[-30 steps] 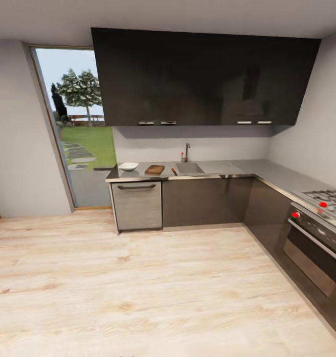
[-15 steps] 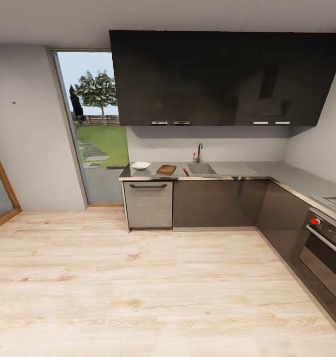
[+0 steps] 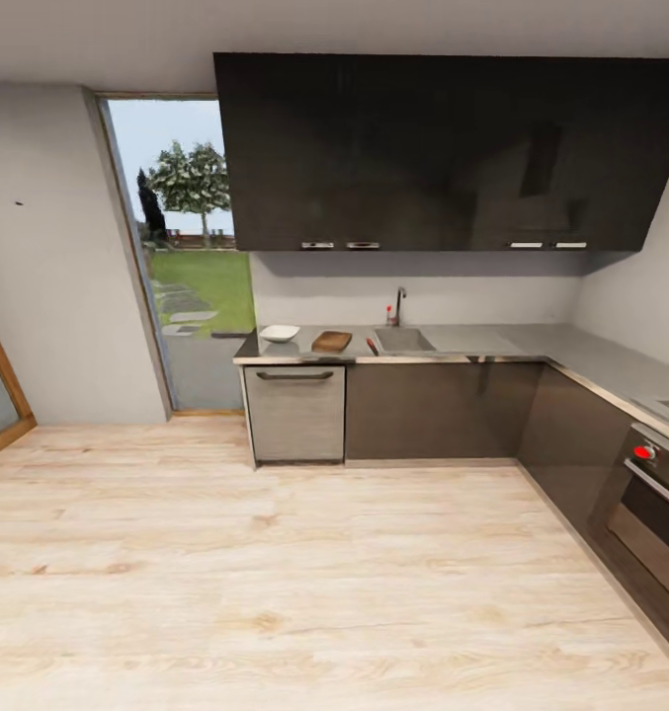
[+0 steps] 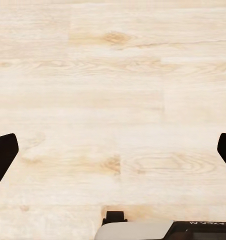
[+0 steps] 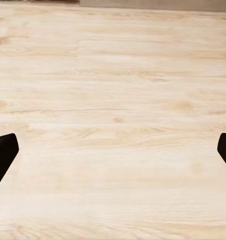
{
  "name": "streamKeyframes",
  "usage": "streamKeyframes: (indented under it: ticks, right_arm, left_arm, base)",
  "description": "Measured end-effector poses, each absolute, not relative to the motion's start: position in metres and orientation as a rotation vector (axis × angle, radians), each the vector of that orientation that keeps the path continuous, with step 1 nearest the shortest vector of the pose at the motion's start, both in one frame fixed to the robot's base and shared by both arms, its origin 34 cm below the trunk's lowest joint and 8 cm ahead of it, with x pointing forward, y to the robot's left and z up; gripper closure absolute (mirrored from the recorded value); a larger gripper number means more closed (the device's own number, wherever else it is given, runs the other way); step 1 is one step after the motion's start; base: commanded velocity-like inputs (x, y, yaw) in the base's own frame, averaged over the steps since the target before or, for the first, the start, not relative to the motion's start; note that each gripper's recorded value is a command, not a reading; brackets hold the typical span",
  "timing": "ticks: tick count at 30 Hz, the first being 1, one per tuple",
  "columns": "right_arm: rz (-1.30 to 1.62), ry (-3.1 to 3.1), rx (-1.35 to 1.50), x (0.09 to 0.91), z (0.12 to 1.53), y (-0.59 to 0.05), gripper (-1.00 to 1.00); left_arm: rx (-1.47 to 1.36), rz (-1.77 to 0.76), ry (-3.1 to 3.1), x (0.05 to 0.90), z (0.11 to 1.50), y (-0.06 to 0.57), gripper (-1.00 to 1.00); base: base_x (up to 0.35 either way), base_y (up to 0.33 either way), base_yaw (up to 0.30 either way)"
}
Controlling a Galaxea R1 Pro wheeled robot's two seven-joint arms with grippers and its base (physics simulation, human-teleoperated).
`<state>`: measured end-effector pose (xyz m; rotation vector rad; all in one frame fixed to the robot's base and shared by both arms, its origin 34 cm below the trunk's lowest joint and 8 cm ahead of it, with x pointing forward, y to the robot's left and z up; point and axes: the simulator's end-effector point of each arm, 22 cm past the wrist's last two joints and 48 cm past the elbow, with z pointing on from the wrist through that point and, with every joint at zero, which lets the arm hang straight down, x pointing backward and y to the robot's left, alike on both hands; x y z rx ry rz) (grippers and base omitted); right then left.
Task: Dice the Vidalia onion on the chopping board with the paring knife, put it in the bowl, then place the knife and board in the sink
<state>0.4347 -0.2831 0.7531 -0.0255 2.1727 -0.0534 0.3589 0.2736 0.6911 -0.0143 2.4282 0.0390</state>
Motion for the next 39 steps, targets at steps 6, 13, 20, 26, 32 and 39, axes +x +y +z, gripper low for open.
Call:
streamKeyframes:
  ticks: [6,13,20,26,32,39]
  right_arm:
    - [-0.054,2.173,-0.025,0.4347,0.7531,-0.2833,-1.0]
    - [-0.053,2.173,-0.025,0.4347,0.753,-0.2823,-1.0]
    - [-0.053,2.173,-0.024,0.4348,0.7531,-0.2823,-1.0]
    - [-0.053,2.173,-0.024,0.4347,0.753,-0.2824,-1.0]
    - [-0.052,2.173,-0.026,0.4347,0.753,-0.2821,-1.0]
    - [-0.051,2.173,-0.028,0.4347,0.753,-0.2817,-1.0]
  left_arm:
    - [-0.014,0.039,2.428,0.359,0.6912,0.2736,-1.0]
    - [-0.014,0.039,2.427,0.3592,0.6913,0.2736,-1.0]
    - [-0.014,0.039,2.428,0.3589,0.6911,0.2736,-1.0]
    - [-0.015,0.037,2.429,0.3587,0.691,0.2726,-1.0]
    - [-0.015,0.037,2.429,0.3587,0.691,0.2725,-1.0]
    - [-0.015,0.037,2.429,0.3587,0.6909,0.2725,-1.0]
  base:
    - [0.325,0.092,0.004]
    - [0.326,0.09,0.056]
    - [0.326,0.05,0.046]
    - [0.326,0.004,0.004]
    - [0.326,0.0,0.0]
    - [0.326,0.0,0.0]
